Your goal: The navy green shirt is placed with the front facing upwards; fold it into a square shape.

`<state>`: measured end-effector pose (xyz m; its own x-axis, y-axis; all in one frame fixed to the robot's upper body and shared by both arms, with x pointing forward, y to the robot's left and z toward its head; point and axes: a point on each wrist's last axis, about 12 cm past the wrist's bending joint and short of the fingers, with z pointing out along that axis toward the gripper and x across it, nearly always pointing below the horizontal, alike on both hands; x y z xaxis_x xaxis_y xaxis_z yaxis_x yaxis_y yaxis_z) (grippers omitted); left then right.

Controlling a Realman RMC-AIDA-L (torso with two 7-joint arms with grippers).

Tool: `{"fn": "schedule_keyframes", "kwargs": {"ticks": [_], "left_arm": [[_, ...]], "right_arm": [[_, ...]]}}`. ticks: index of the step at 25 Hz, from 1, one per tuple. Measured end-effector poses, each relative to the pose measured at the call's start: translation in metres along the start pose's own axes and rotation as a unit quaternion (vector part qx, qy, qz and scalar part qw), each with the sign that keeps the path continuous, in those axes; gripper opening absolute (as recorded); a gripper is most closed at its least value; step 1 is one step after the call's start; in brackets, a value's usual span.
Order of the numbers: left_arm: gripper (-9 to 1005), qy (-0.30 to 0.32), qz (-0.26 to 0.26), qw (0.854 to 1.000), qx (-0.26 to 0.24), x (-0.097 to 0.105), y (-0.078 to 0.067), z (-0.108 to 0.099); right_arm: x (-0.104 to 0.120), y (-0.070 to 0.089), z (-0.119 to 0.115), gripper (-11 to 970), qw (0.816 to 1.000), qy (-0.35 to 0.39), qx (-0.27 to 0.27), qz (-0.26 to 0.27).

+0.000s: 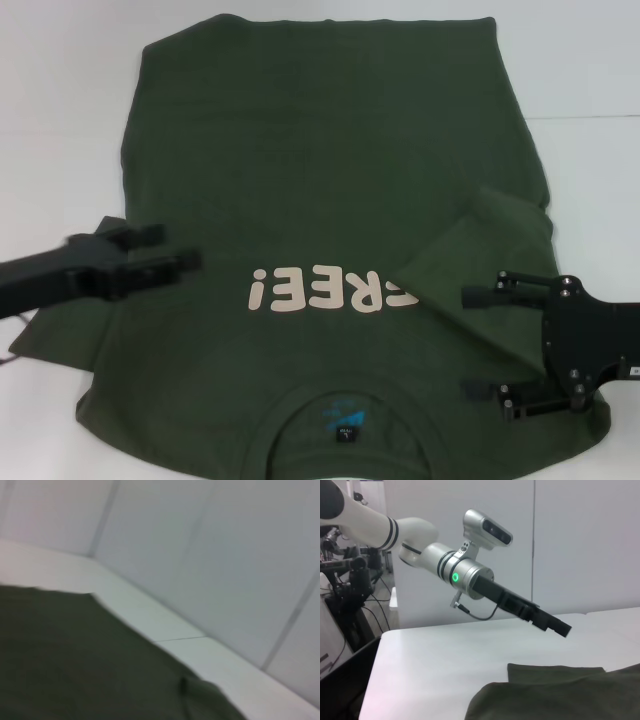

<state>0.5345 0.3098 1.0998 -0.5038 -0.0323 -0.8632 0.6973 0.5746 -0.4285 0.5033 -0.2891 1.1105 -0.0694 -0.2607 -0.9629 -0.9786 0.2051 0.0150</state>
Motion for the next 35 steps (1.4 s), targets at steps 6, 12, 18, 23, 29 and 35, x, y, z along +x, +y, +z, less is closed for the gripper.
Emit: {"fn": "schedule_keyframes", "kwargs": {"ticks": [6, 12, 18, 23, 29, 35], "left_arm": [[878, 0.051, -0.058, 0.994, -0.081, -0.006, 0.008, -0.032], [877, 0.124, -0.119, 0.972, -0.162, -0.021, 0.009, -0.053], [877, 0.149, -0.185, 0.939, -0.247, -0.043, 0.011, -0.065], [876, 0.19, -0.23, 0.909, -0.292, -0.054, 0.016, -0.057], [876, 0.24, -0.241, 0.879, -0.334, -0.068, 0.017, -0.039], [875, 0.251, -0.251, 0.871, -0.341, -0.066, 0.025, -0.026]], "right_arm": [[0.008, 0.001, 0.004, 945, 1.0, -0.006, 0.005, 0.011], [0.008, 0.0, 0.011, 944, 1.0, -0.006, -0.003, 0.01], [0.013, 0.001, 0.016, 945, 1.0, -0.012, -0.008, 0.009], [0.015, 0.001, 0.018, 945, 1.0, -0.014, -0.006, 0.01], [0.016, 0.001, 0.019, 944, 1.0, -0.014, -0.006, 0.011], [0.017, 0.001, 0.023, 945, 1.0, -0.015, -0.012, 0.017]]}}
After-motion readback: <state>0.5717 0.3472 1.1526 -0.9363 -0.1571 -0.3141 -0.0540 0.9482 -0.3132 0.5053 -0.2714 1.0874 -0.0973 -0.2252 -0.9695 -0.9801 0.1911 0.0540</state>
